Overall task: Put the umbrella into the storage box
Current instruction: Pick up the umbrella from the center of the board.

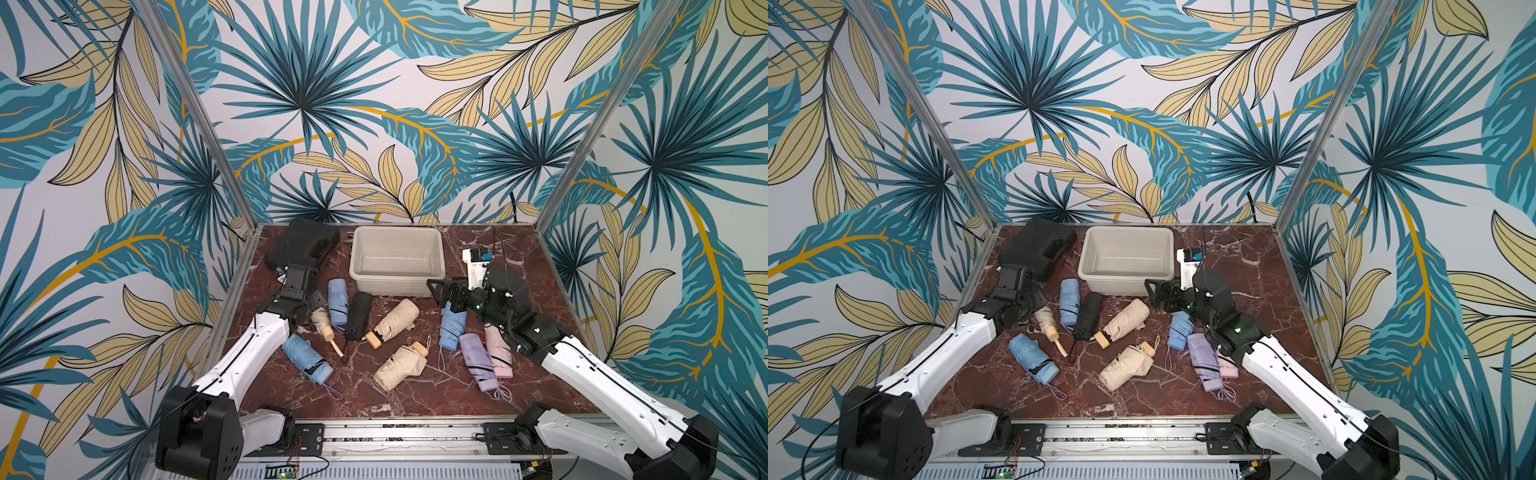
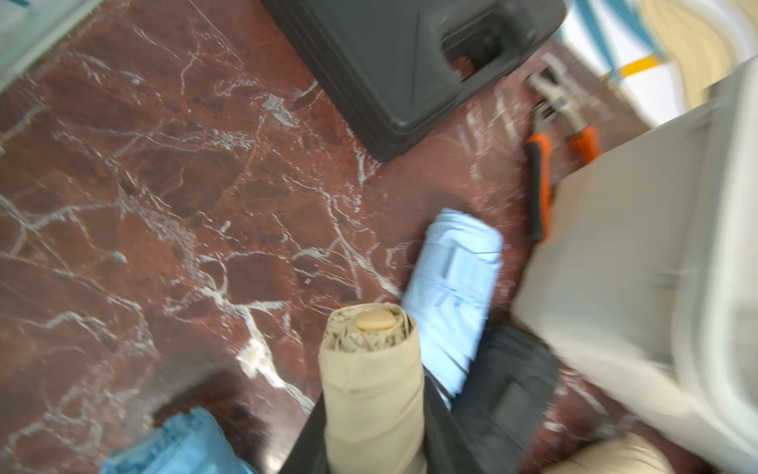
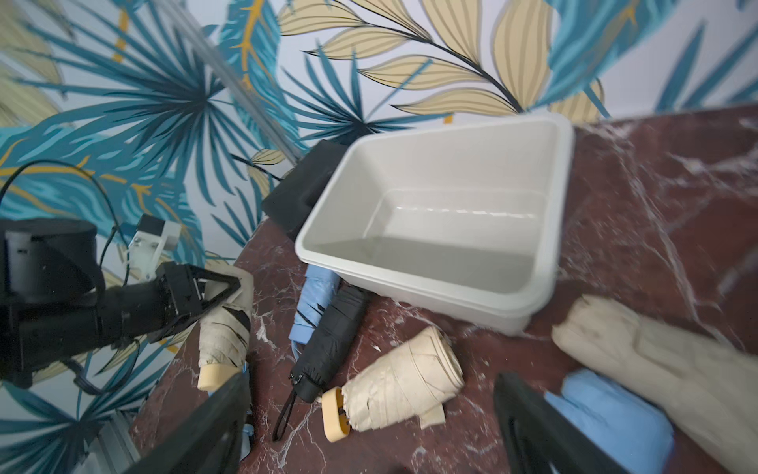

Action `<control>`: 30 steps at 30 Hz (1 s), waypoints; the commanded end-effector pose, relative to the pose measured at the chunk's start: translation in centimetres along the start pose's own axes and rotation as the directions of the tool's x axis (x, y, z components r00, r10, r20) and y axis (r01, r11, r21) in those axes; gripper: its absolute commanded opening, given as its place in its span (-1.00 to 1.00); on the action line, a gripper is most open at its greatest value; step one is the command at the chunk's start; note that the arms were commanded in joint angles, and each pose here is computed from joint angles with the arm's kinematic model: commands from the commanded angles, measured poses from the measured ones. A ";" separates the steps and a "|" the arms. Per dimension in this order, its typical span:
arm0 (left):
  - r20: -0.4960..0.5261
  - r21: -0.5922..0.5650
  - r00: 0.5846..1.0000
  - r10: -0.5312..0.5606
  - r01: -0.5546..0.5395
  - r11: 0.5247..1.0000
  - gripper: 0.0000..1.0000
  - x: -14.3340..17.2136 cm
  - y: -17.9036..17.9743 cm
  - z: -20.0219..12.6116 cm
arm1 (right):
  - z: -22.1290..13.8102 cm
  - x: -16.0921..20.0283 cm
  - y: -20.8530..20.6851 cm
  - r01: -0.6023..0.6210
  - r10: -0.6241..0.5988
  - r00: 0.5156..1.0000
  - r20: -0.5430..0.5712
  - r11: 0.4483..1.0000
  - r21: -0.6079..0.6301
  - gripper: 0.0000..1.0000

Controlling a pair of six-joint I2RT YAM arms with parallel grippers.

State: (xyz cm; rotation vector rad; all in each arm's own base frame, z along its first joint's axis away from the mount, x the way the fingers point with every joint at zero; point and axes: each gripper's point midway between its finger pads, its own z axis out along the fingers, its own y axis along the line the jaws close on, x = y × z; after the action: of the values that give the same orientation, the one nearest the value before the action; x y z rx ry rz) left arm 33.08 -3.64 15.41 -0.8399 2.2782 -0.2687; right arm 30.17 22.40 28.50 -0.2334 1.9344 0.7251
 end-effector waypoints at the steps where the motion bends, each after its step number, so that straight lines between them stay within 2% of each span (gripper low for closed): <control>1: -0.016 0.131 0.986 -0.164 0.165 0.977 -0.97 -0.6 -2.3 -2.3 | 1.7 1.5 4.5 0.239 -0.233 0.971 0.051 0.958 -0.160 0.88; 3: -0.065 0.190 0.974 -0.218 0.227 0.955 -0.96 0.0 -3.2 -2.9 | 2.5 3.2 6.9 0.358 -0.350 0.934 0.073 0.907 -0.222 0.88; 5: -0.111 0.216 0.959 -0.259 0.278 0.936 -0.97 0.5 -3.8 -3.3 | 3.4 5.6 9.6 0.473 -0.465 0.880 0.099 0.833 -0.287 0.88; 10: -0.189 0.254 0.923 -0.335 0.375 0.891 -0.96 1.4 -4.5 -4.1 | 5.7 9.2 13.0 0.650 -0.623 0.758 0.194 0.695 -0.308 0.89; 12: -0.206 0.261 0.910 -0.361 0.406 0.876 -0.96 1.7 -4.5 -4.2 | 6.6 10.0 14.1 0.687 -0.650 0.726 0.226 0.663 -0.299 0.90; 15: -0.222 0.259 0.890 -0.397 0.447 0.856 -0.95 2.0 -4.3 -4.5 | 8.1 10.6 15.6 0.707 -0.658 0.707 0.259 0.644 -0.293 0.93; 19: -0.243 0.255 0.873 -0.422 0.477 0.841 -0.95 2.3 -4.2 -4.8 | 9.3 11.7 17.3 0.753 -0.676 0.658 0.333 0.595 -0.280 0.93; 21: -0.244 0.250 0.865 -0.438 0.492 0.834 -0.95 2.3 -4.0 -5.0 | 9.9 12.1 17.6 0.763 -0.678 0.645 0.352 0.593 -0.257 0.90; 27: -0.272 0.244 0.832 -0.484 0.546 0.801 -0.91 2.8 -3.7 -5.3 | 11.7 12.3 18.2 0.765 -0.662 0.637 0.396 0.606 -0.218 0.56; 30: -0.284 0.229 0.820 -0.497 0.561 0.796 -0.87 3.2 -3.5 -5.2 | 12.4 12.4 18.6 0.764 -0.655 0.637 0.407 0.605 -0.223 0.31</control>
State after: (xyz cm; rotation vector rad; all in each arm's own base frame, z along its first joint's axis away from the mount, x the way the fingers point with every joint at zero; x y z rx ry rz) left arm 29.40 -8.17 17.89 -1.3150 2.0992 -0.9089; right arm 24.75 45.46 18.28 -1.1113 1.3073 0.5032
